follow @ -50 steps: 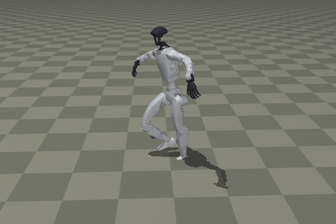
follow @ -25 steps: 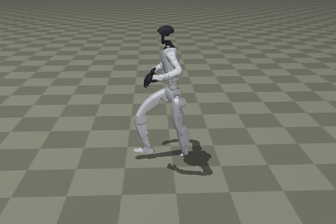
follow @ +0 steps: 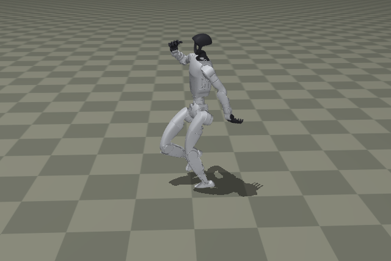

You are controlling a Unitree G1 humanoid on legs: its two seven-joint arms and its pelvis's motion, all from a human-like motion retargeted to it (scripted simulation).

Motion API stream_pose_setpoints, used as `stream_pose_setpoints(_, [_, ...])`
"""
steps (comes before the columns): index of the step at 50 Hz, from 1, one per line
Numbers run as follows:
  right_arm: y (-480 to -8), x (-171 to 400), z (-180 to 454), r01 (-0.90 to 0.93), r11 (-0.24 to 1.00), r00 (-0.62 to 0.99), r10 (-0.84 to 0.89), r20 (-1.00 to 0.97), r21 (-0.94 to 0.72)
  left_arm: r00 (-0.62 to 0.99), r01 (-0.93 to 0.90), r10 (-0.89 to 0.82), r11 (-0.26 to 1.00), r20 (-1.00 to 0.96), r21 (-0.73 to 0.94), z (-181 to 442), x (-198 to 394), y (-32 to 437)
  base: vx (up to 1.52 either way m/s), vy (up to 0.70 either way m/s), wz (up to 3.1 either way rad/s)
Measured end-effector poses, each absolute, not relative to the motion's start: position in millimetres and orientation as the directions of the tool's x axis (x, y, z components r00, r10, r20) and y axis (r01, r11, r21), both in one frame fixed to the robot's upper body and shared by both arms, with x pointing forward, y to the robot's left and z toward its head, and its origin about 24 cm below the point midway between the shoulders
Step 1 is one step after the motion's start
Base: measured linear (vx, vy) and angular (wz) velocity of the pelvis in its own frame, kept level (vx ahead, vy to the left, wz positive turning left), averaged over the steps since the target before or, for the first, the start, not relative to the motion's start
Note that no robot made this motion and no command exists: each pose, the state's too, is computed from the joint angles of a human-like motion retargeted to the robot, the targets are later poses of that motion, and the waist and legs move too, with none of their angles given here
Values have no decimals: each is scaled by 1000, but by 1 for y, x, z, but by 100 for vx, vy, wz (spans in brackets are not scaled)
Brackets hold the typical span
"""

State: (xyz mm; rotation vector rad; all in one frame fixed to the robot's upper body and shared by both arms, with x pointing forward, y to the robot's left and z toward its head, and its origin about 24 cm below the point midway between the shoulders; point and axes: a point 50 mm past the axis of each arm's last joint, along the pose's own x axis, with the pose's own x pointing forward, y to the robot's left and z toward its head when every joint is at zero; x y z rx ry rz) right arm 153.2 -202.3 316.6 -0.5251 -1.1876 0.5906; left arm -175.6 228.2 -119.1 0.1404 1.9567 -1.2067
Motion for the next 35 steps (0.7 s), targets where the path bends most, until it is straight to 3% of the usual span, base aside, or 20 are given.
stream_pose_setpoints(6, [-170,155,293,-469,452,244,892,380,-759,-780,502,-377,98,-499,-859,-120,-167,174,-9,-14,24])
stream_pose_setpoints(10, [-171,171,268,-627,374,296,926,235,-683,-817,492,-353,-14,-456,-870,-112,-166,184,-8,-19,-8])
stream_pose_setpoints(12, [-187,184,250,-668,455,399,887,232,-589,-820,469,-349,43,-453,-882,-106,-177,198,-5,-23,3])
stream_pose_setpoints(15, [-242,200,189,-604,732,700,676,230,-315,-746,452,-405,276,-529,-848,-102,-189,213,-2,-28,43])
stream_pose_setpoints(17, [-297,186,100,-331,943,941,333,64,-42,-582,454,-454,508,-675,-733,-116,-172,214,2,-33,109])
stream_pose_setpoints(18, [-320,163,43,-116,991,986,123,-108,74,-463,440,-453,628,-762,-641,-126,-154,215,2,-37,152])
stream_pose_setpoints(20, [-328,89,-71,324,931,826,-191,-530,170,-165,351,-376,842,-912,-411,-146,-102,223,1,-39,193])
stream_pose_setpoints(21, [-311,51,-112,466,870,672,-227,-705,164,-7,296,-320,905,-947,-307,-153,-68,229,-2,-40,227])
stream_pose_setpoints(23, [-253,-11,-159,608,781,374,-118,-920,146,272,189,-217,967,-937,-168,-155,-3,240,-6,-36,233])
stream_pose_setpoints(25, [-202,-36,-173,632,753,225,47,-973,183,476,170,-181,979,-861,-112,-146,54,243,-11,-24,186])
stream_pose_setpoints(28, [-196,-6,-176,639,739,274,40,-961,213,596,239,-188,970,-781,-51,-132,99,246,-20,-18,80])
stream_pose_setpoints(31, [-270,92,-144,647,739,562,-293,-774,189,498,268,-125,963,-858,15,-135,77,268,-24,-15,-105])
stream_pose_setpoints(33, [-332,167,-62,611,770,767,-520,-376,182,303,344,-92,939,-948,19,-139,27,286,-20,-4,-234])
stream_pose_setpoints(35, [-369,210,74,543,834,807,-552,209,104,-5,479,-94,874,-996,-85,-134,-41,301,-19,-3,-219])
